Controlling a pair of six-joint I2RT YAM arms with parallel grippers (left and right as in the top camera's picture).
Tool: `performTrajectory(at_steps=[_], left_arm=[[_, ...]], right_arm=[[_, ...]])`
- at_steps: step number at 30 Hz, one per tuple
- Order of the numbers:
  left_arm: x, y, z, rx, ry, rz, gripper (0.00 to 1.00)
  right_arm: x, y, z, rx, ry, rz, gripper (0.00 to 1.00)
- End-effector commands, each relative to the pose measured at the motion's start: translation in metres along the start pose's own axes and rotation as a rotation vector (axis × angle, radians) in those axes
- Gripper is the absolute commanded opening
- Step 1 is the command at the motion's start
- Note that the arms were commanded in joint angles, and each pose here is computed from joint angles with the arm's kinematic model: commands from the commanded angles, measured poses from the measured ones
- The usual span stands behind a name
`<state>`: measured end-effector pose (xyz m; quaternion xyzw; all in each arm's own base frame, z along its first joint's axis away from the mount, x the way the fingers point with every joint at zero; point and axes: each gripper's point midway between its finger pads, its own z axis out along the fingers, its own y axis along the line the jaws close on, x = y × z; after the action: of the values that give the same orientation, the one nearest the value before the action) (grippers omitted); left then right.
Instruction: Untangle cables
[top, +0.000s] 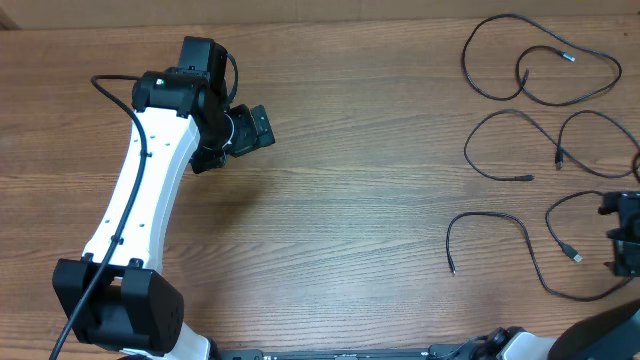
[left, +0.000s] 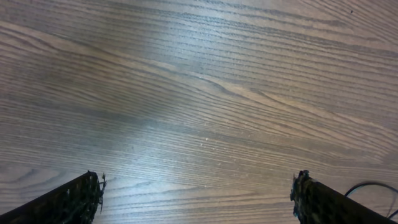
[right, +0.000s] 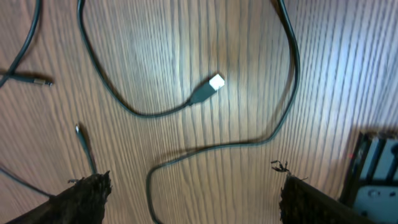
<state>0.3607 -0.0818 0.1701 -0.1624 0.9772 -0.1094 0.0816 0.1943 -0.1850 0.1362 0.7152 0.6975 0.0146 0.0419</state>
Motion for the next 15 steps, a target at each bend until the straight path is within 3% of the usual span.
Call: performTrajectory(at_steps=[1,11,15], left_arm=[[0.001,0.002,0.003,-0.011,0.009,0.010,1.00],[0.002,0.003,0.003,-0.016,0.014,0.010,1.00],[0.003,0.003,0.003,-0.016,0.016,0.009,1.00]], right_arm=[[0.015,-0.015,0.017,0.073,-0.022,0.072,0.91],[0.035,-0.028,0.076,0.078,0.021,0.109,0.92],[0.024,-0.035,0.080,0.105,-0.043,0.135,0.98]])
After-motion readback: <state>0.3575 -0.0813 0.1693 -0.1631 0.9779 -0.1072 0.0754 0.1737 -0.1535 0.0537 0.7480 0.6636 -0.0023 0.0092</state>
